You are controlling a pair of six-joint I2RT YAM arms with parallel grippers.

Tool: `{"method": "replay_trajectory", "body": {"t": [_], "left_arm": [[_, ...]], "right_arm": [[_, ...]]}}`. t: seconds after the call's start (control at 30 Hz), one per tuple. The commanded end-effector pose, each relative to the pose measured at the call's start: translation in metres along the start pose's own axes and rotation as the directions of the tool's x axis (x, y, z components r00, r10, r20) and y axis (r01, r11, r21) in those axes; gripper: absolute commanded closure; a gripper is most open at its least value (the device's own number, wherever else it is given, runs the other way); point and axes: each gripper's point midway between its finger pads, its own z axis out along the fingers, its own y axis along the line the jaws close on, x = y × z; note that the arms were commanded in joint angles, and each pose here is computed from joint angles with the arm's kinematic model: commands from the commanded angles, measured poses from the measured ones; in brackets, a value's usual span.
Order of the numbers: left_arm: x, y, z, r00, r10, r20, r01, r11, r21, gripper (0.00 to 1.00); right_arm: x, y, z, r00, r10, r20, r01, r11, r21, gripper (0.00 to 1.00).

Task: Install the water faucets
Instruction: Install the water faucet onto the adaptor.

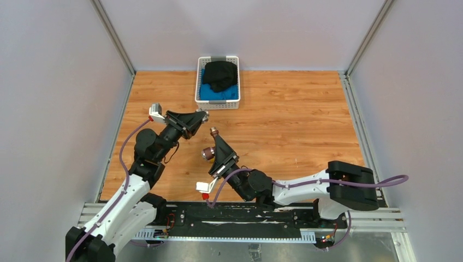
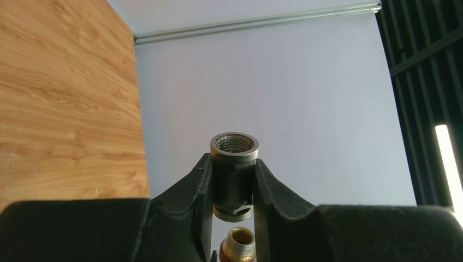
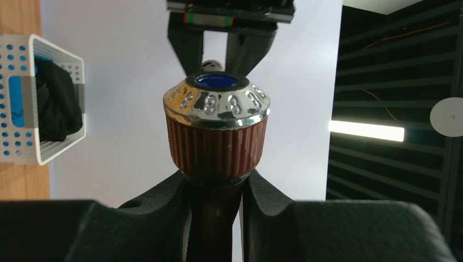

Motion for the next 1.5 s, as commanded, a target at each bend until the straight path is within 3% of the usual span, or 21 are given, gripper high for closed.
{"method": "replay_trajectory", "body": {"t": [0.0, 0.9, 1.47], "left_arm": [[-0.001, -0.012, -0.005, 1.000, 0.003, 0.009, -0.003, 0.999, 0.051, 1.00], [0.002, -0.016, -0.014, 0.999, 0.051, 0.007, -0.051, 0.997, 0.060, 1.00], [0.003, -0.014, -0.016, 0.998, 0.069, -0.001, -0.069, 0.997, 0.029, 1.00]], "right_arm": [[-0.003, -0.047, 0.011, 0.998, 0.070, -0.008, -0.068, 0.985, 0.156, 1.00], [-0.022, -0.031, 0.026, 0.988, 0.139, 0.061, -0.141, 0.989, 0.045, 1.00], [-0.013, -0.015, 0.035, 0.991, 0.126, 0.037, -0.124, 0.991, -0.043, 1.00]]}}
